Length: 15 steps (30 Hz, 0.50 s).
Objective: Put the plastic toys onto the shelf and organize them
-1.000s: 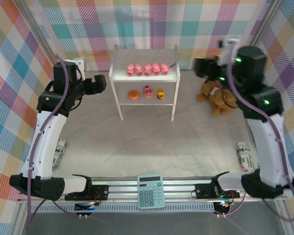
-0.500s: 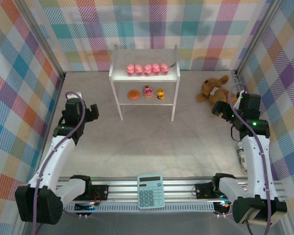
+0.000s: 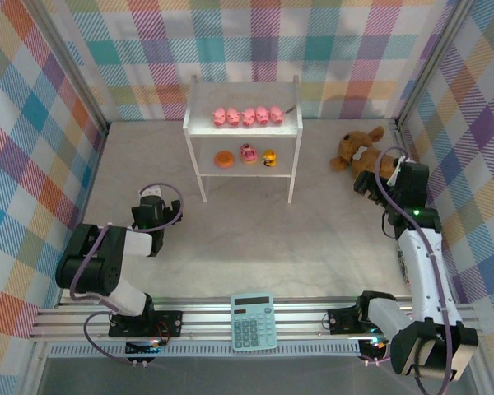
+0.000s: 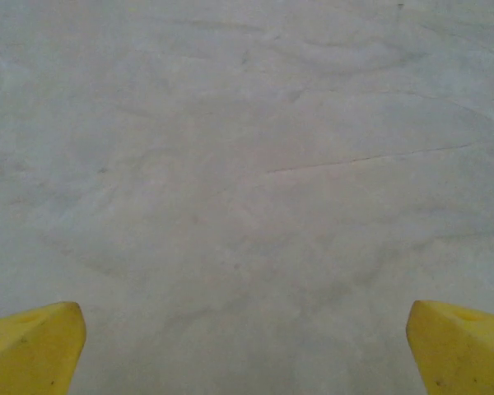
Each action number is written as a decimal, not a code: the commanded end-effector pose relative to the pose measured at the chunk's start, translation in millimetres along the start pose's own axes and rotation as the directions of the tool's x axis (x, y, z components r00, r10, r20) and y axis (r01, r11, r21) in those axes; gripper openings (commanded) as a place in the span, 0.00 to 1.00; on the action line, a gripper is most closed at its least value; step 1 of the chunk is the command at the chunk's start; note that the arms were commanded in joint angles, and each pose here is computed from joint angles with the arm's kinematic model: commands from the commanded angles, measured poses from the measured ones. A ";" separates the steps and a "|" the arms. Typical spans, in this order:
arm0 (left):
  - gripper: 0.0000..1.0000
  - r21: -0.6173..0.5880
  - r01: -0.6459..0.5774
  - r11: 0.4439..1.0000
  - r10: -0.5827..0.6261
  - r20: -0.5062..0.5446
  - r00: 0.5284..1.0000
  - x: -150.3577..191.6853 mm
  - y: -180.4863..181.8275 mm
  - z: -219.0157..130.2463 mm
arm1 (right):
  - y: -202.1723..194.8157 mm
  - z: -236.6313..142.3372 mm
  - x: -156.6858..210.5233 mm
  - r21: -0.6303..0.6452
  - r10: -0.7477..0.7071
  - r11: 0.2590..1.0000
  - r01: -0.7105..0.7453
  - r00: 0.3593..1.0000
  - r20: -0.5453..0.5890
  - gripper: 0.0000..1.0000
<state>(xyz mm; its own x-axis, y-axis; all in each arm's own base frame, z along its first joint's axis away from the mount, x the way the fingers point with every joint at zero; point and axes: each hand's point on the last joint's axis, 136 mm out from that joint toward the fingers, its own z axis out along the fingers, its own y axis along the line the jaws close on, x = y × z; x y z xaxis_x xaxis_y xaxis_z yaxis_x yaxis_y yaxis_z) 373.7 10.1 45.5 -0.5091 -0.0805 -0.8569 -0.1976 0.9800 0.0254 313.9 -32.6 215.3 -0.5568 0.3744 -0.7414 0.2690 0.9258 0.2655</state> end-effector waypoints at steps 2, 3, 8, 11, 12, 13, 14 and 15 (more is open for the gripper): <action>1.00 0.083 -0.020 0.996 0.005 0.182 0.983 -43.0 -19.9 -5.0 | 3.7 6.0 -13.8 -0.051 -0.044 0.997 0.055 0.981 0.186 0.99; 1.00 0.088 -0.024 0.996 0.007 0.183 0.983 -43.3 -21.1 -4.9 | 7.3 9.4 -13.1 -0.081 -0.050 0.994 0.069 0.974 0.221 0.99; 1.00 0.102 -0.045 0.994 0.024 0.201 0.979 -43.0 -25.8 -8.4 | 9.2 41.3 12.8 -0.132 -0.089 0.981 0.145 0.929 0.358 0.99; 1.00 0.102 -0.048 0.994 0.026 0.204 0.979 -43.0 -26.5 -8.9 | 0.8 67.0 30.6 -0.113 -0.103 0.982 0.149 0.935 0.340 0.99; 1.00 0.103 -0.048 0.994 0.027 0.202 0.979 -42.5 -26.5 -8.7 | -0.9 74.5 34.3 -0.109 -0.103 0.983 0.145 0.940 0.326 0.99; 1.00 0.100 -0.047 0.994 0.026 0.205 0.979 -43.2 -26.0 -8.8 | -0.8 81.4 36.8 -0.112 -0.104 0.983 0.146 0.942 0.319 0.99; 1.00 0.100 -0.048 0.994 0.027 0.203 0.979 -42.8 -26.0 -8.8 | -1.4 89.0 41.4 -0.111 -0.111 0.982 0.151 0.946 0.304 0.99; 1.00 0.102 -0.049 0.994 0.027 0.205 0.978 -43.1 -26.8 -9.0 | 1.8 91.5 35.2 -0.120 -0.115 0.979 0.163 0.936 0.332 0.99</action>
<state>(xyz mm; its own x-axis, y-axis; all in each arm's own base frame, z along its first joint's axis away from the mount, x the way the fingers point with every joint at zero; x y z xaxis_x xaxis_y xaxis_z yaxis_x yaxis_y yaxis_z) 392.6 -6.4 78.6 -0.3698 -0.0312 -0.9286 -0.1181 0.9929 0.0137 335.6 -23.3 84.0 -0.4940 0.2808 -0.8229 0.1594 0.9596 0.2317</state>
